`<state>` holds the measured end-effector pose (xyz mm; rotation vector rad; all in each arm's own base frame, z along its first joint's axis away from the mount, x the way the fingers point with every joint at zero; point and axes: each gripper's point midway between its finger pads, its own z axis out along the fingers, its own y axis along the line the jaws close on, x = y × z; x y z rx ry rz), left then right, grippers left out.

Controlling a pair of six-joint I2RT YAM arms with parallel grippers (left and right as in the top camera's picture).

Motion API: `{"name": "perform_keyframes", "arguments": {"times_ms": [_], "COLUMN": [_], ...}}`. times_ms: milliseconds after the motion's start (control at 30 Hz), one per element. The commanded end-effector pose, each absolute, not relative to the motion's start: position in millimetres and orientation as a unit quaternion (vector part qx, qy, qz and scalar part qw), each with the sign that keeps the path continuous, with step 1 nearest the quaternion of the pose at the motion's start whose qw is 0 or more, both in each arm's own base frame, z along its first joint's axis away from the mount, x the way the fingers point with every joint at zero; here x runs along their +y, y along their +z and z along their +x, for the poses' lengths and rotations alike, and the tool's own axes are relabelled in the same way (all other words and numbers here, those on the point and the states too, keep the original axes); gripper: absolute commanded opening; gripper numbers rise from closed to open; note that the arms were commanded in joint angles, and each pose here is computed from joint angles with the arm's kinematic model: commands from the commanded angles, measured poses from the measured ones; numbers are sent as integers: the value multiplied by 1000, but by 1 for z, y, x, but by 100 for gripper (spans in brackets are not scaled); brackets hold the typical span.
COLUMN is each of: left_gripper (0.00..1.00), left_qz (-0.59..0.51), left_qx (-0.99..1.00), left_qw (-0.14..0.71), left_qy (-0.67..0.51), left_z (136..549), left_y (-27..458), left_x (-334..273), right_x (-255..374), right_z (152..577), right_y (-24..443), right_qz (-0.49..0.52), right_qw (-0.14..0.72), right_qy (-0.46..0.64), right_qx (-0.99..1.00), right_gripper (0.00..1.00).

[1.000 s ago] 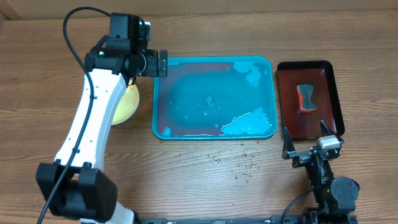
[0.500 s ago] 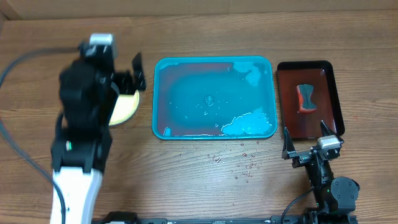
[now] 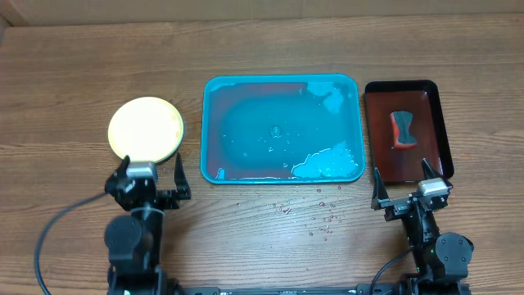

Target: Clean dirty plates on tray and stack at the side

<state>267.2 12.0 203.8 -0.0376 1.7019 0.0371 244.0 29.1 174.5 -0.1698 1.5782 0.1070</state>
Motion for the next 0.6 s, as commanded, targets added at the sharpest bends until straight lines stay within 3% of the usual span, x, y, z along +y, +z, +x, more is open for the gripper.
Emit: {"name": "perform_keyframes", "arguments": {"times_ms": [0, 333, 567], "left_gripper": [100, 100, 100], "left_qz": [-15, -17, 3], "left_qx": [733, 732, 733], "left_qw": [680, 680, 678], "left_qy": [36, 43, 55], "left_z": [256, 245, 246], "left_y": [193, 157, 157], "left_x": [16, 18, 16], "right_x": [27, 27, 27], "right_z": [244, 244, 244], "right_y": [173, 173, 173], "right_qz": [-71, -71, -71], "right_qw": [702, 702, 702], "right_qy": [45, 45, 45], "right_qx": [707, 707, 707], "right_gripper": [100, 100, 100]}}
